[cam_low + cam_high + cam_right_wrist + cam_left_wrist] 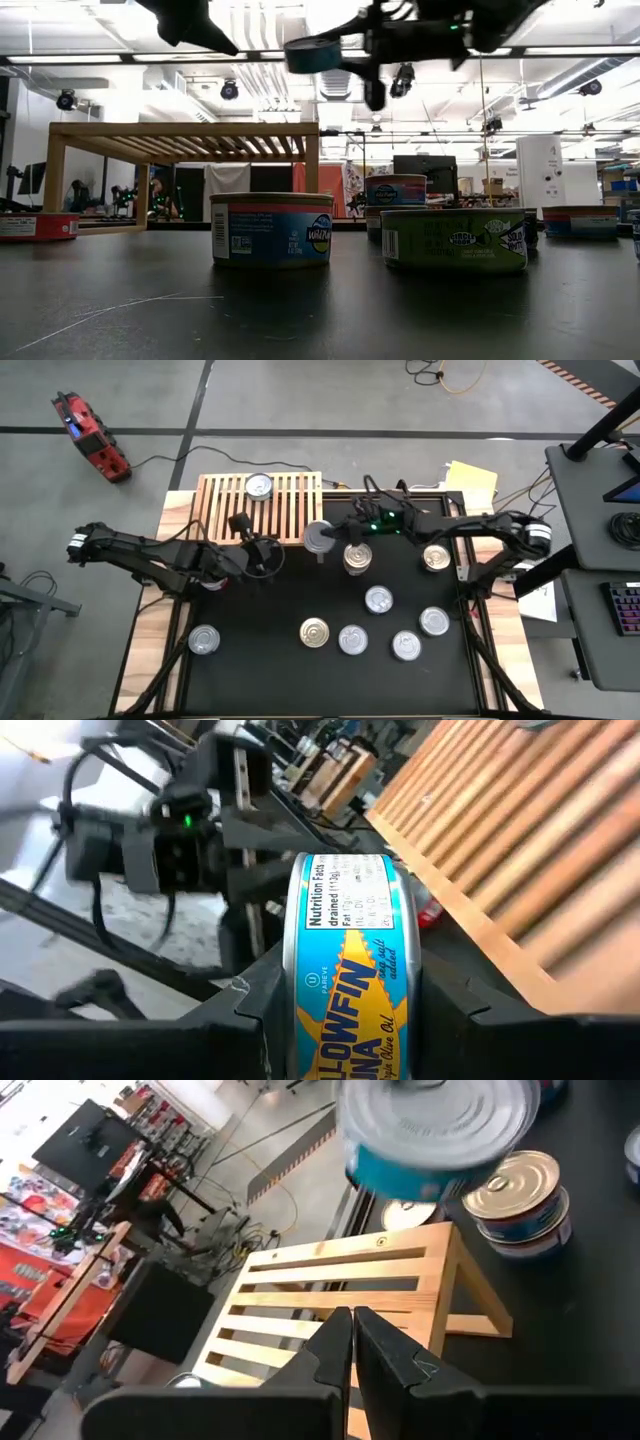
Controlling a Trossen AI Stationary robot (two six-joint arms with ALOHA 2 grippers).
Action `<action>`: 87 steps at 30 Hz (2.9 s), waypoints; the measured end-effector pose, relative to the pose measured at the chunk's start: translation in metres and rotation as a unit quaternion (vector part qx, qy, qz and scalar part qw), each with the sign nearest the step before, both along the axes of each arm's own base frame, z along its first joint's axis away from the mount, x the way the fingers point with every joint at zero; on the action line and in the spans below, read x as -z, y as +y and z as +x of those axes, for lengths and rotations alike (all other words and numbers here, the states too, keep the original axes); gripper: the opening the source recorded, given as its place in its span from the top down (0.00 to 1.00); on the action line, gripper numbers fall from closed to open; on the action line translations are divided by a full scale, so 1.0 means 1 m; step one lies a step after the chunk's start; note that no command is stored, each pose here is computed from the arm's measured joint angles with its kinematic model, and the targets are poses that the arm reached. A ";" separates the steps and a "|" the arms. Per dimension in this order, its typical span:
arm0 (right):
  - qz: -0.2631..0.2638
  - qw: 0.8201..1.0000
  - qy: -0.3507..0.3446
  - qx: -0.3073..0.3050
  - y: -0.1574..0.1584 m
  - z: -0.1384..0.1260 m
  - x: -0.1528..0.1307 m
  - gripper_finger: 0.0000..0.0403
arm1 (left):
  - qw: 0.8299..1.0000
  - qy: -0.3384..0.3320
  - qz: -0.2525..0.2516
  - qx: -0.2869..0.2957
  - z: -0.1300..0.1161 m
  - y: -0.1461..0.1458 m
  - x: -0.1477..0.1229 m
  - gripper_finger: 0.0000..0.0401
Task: Stack canned seafood by type on shelf
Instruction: Put the yellow blue tuna can on the shelf
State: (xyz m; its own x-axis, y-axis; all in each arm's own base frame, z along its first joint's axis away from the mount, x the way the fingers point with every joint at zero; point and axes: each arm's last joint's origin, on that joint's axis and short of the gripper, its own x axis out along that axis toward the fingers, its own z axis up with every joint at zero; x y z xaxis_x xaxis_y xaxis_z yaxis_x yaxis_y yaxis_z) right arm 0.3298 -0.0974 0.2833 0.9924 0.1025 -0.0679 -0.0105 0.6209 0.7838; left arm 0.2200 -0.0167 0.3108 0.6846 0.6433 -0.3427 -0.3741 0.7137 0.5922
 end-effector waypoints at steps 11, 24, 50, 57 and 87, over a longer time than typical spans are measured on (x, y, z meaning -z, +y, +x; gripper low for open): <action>0.013 1.000 0.022 0.005 -0.028 0.045 0.000 0.66 | 0.994 0.013 0.061 -0.088 -0.009 0.005 -0.001 1.00; 0.040 0.995 0.051 0.069 -0.056 0.040 0.011 0.64 | 0.969 -0.009 0.131 -0.207 -0.024 0.010 -0.010 1.00; 0.032 0.992 0.086 0.091 -0.058 0.043 0.026 0.47 | 0.963 -0.030 0.130 -0.232 -0.024 0.010 -0.010 1.00; 0.020 0.992 0.095 0.082 -0.058 0.042 0.027 0.39 | 0.963 -0.025 0.132 -0.232 -0.020 0.010 -0.007 1.00; 0.023 0.991 0.133 -0.011 -0.050 0.036 0.029 0.14 | 0.963 -0.005 0.138 -0.230 -0.005 0.007 0.007 1.00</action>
State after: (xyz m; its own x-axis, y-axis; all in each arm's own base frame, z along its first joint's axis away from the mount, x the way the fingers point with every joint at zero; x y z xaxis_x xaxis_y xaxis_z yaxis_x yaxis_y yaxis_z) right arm 0.3654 -0.1471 0.2541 0.9378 0.1330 -0.3208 0.1867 0.5860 0.7885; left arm 0.2149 -0.0097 0.3039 0.3071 0.9453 -0.1103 -0.6198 0.2866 0.7306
